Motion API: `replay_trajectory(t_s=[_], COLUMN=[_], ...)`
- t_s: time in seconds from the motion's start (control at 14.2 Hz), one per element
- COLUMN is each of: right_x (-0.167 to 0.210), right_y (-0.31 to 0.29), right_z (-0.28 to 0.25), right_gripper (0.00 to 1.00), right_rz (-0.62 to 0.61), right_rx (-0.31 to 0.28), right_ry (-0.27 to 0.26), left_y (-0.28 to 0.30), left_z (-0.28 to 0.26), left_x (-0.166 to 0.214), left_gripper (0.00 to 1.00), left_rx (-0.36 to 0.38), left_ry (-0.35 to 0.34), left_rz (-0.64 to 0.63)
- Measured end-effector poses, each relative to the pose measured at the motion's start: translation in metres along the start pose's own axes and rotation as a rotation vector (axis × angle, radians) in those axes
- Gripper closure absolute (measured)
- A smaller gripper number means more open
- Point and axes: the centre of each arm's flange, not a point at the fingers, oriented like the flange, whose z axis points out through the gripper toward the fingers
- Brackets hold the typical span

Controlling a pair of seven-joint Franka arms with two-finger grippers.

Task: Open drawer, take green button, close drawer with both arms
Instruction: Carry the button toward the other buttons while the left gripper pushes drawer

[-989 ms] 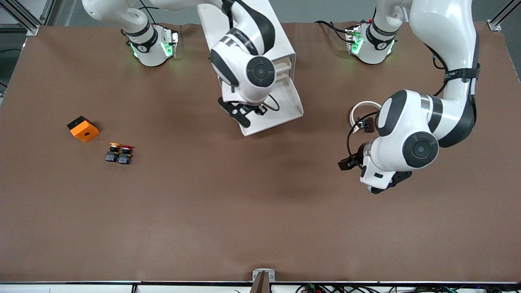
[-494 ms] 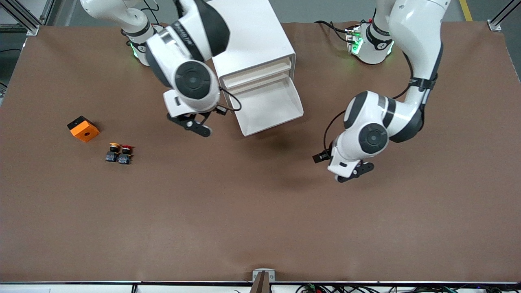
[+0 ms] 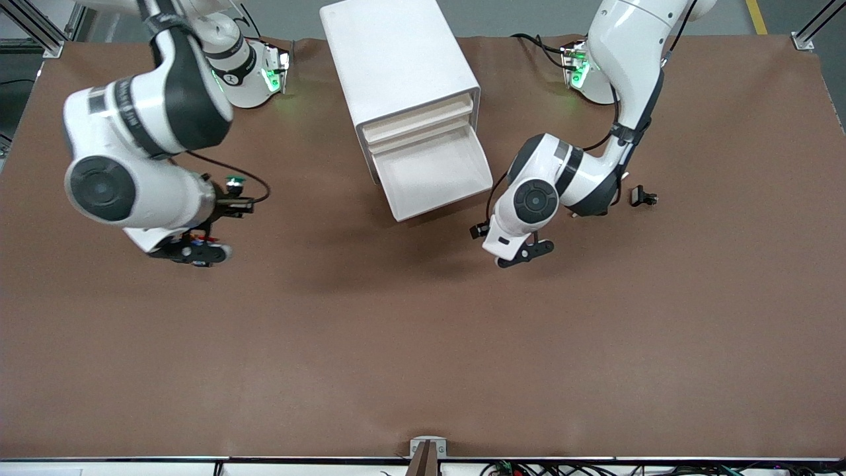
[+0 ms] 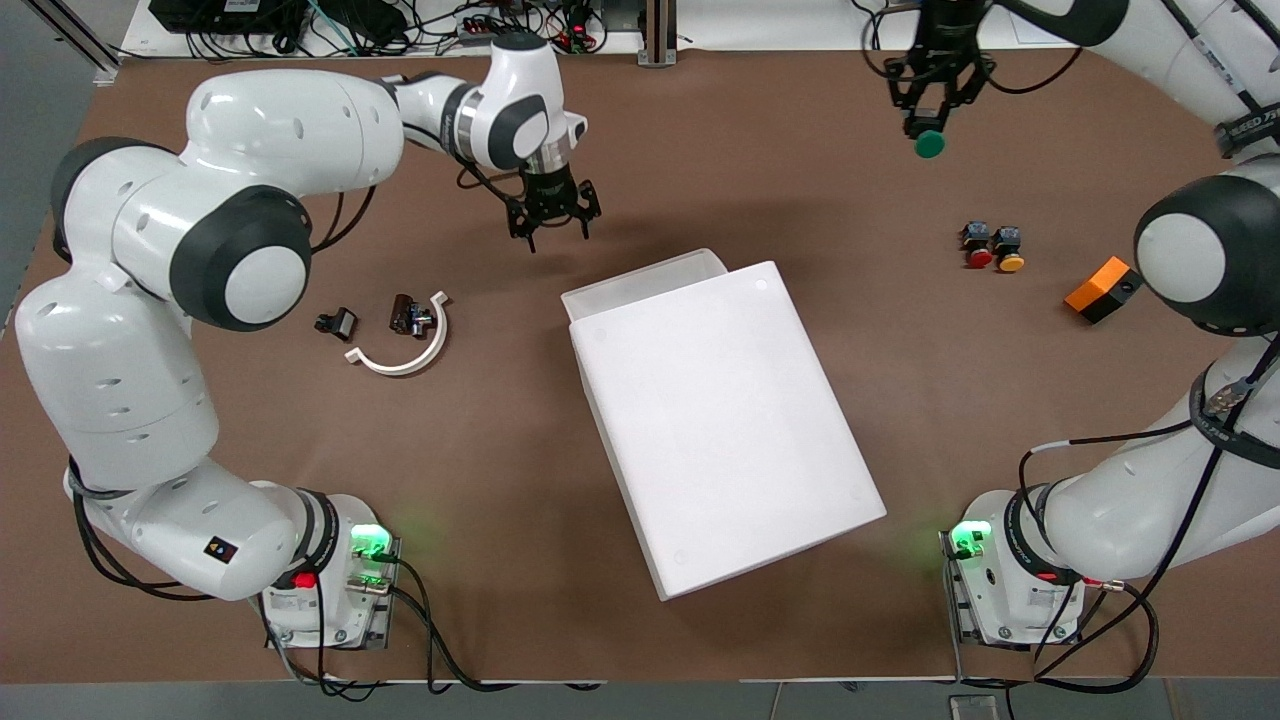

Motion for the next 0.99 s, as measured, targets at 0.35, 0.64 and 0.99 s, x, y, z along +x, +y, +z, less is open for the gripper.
replay_trajectory(t_s=[0.35, 0.64, 0.99], right_x=[0.035, 0.039, 0.059], right_y=[0.057, 0.057, 0.076], right_z=[0.1, 0.161, 0.198], right_gripper=[0.58, 0.58, 0.58], right_rz=[-0.069, -0.074, -0.056], right_rx=[0.024, 0.024, 0.01], right_ry=[0.112, 0.197, 0.248], left_y=[-0.003, -0.012, 0.001], left_z=[0.039, 0.034, 0.044], left_x=[-0.048, -0.082, -0.13], left_gripper=[0.0, 0.0, 0.0], left_rx=[0.004, 0.018, 0.013], left_ry=[-0.011, -0.015, -0.062], left_rz=[0.008, 0.033, 0.031])
